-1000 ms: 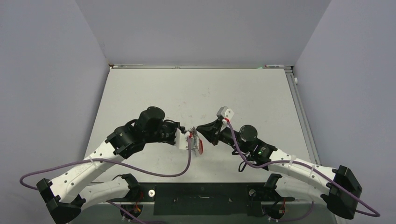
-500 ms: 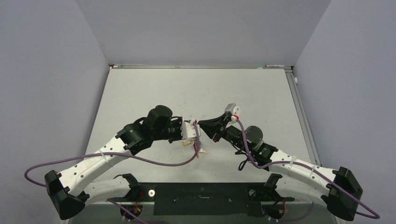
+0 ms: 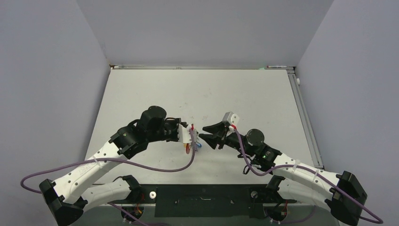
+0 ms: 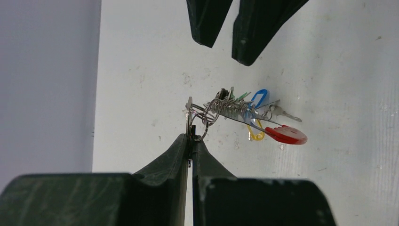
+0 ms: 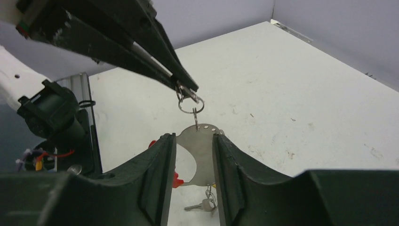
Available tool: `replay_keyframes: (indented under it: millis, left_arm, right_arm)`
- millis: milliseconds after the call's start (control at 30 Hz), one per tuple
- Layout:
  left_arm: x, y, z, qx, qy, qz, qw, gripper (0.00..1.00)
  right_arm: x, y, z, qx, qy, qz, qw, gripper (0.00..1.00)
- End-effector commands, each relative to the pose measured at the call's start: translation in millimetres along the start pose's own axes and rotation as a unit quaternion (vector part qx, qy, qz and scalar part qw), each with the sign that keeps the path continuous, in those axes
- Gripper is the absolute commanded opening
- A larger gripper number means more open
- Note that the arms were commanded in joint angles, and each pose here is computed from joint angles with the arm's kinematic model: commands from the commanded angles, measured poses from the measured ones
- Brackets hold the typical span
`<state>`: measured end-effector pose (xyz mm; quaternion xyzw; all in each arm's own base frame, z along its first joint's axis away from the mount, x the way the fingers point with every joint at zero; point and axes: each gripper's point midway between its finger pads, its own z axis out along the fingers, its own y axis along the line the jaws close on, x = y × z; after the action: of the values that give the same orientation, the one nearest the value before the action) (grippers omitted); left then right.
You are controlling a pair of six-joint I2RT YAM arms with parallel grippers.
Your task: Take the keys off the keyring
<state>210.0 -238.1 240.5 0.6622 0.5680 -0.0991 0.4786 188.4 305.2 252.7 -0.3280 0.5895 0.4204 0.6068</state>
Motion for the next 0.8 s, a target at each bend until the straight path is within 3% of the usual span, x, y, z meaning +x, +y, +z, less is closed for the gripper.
replay_keyframes:
  millis: [0,200,367,767]
  left_arm:
    - [-24.0,14.2,-14.1,-0.014,-0.049,0.086,0.995,0.00]
    - [-25.9,2.6,-18.3,0.013,-0.072,0.166,0.983,0.00]
    - [-28.5,2.1,-17.9,0.017,-0.077,0.171,0.982,0.00]
    - [-39.0,6.9,-19.5,0.014,-0.090,0.171,0.981,0.00]
  right_arm:
    - [4.5,16.9,-5.6,-0.064,0.018,-0.051,0.996,0.37]
    - [0.6,32.4,-0.9,-0.124,0.025,-0.094,0.988,0.44]
    - [-1.9,38.8,5.3,-0.139,0.031,-0.103,0.984,0.47]
    - [-5.9,19.6,24.2,-0.051,0.025,-0.046,0.997,0.44]
